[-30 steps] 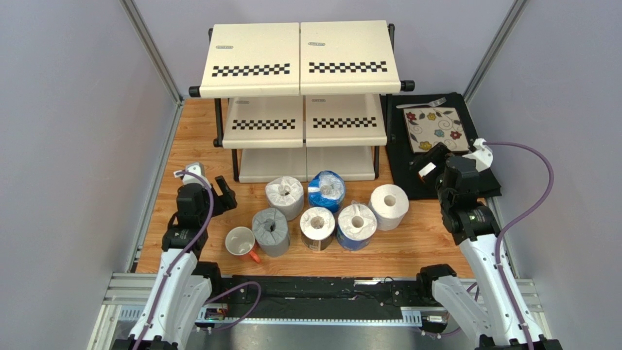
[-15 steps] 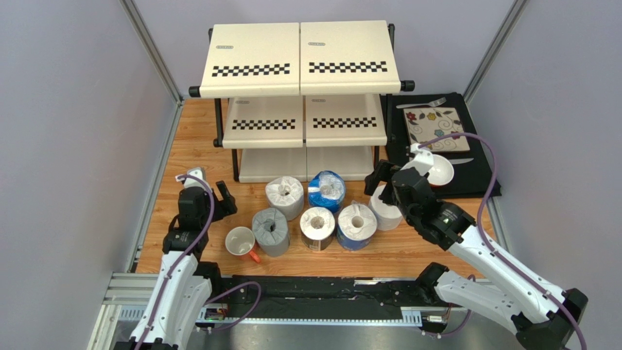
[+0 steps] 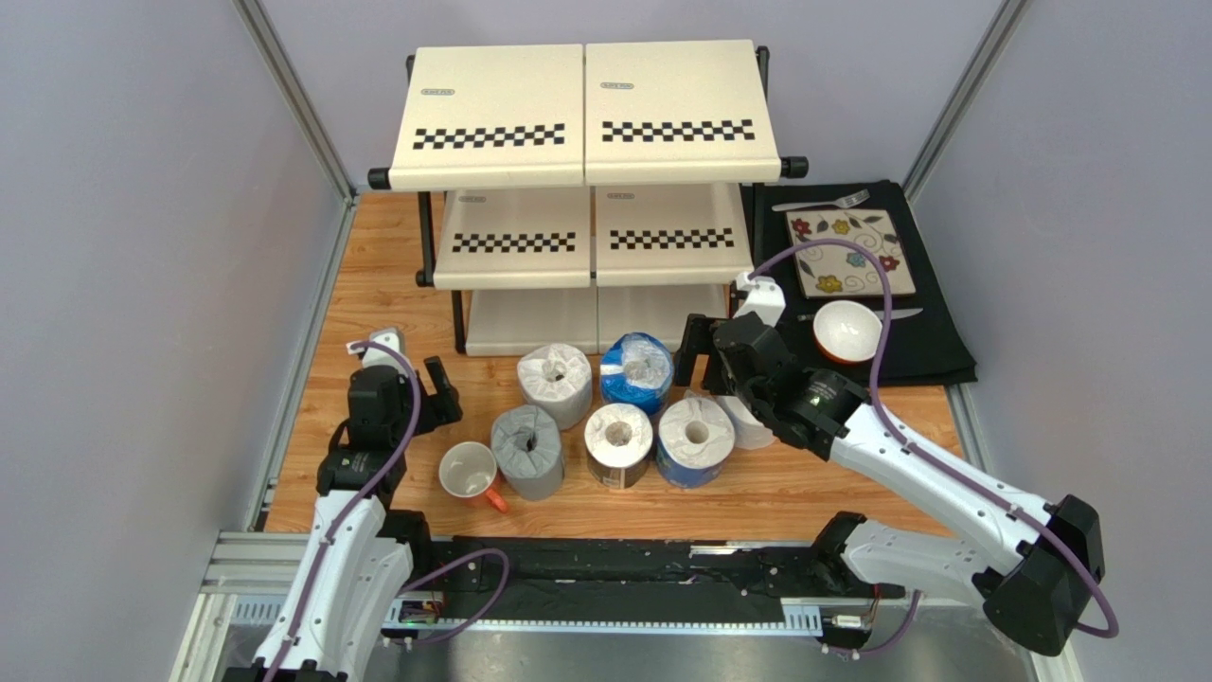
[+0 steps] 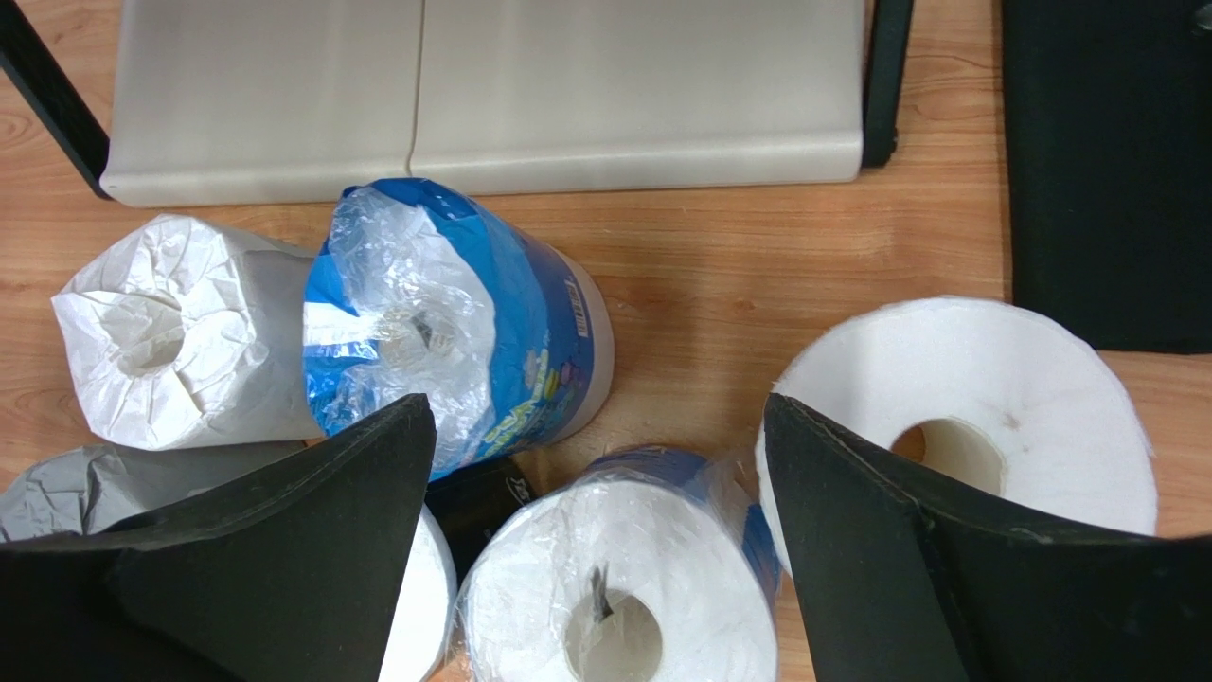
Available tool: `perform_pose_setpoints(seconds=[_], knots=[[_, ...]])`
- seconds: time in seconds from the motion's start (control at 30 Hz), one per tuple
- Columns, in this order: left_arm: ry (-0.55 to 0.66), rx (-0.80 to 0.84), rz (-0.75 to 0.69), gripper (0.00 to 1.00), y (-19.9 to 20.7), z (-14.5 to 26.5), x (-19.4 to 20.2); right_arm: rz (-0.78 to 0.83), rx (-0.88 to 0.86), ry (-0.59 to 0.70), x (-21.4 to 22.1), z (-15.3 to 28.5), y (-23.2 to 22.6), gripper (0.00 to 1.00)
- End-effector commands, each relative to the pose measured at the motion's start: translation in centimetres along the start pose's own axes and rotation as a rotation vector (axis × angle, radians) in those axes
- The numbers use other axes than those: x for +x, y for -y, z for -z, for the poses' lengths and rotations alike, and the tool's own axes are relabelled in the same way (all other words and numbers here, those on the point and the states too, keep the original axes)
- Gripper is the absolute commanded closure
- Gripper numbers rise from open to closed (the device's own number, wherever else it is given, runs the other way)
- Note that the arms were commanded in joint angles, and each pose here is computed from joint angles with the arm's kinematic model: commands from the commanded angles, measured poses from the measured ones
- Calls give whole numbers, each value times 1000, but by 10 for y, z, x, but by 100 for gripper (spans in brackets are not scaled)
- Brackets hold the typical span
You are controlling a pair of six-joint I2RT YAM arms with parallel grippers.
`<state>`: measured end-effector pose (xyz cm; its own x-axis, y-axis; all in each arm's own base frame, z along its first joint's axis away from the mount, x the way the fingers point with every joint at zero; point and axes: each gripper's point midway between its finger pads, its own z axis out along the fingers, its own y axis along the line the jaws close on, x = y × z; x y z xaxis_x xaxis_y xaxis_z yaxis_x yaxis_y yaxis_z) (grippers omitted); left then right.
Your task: Place and organize the paper towels onto the shelf
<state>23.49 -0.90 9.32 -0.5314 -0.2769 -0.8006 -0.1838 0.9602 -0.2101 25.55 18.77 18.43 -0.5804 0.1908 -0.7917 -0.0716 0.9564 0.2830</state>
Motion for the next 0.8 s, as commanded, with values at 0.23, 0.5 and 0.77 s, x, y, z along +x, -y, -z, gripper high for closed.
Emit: perform_pose_setpoints(seconds=[0.23,0.5,0.77], knots=[[-27,30,-35,11,4,6,6,53,-127,18,-18,-5,-49,11],[-39,11,-52,11,-2,8,13,39,-118,-16,-6,-22,-56,11],[-58,15,-46,11,-1,7,17,29,-98,-45,3,-40,-63,12]])
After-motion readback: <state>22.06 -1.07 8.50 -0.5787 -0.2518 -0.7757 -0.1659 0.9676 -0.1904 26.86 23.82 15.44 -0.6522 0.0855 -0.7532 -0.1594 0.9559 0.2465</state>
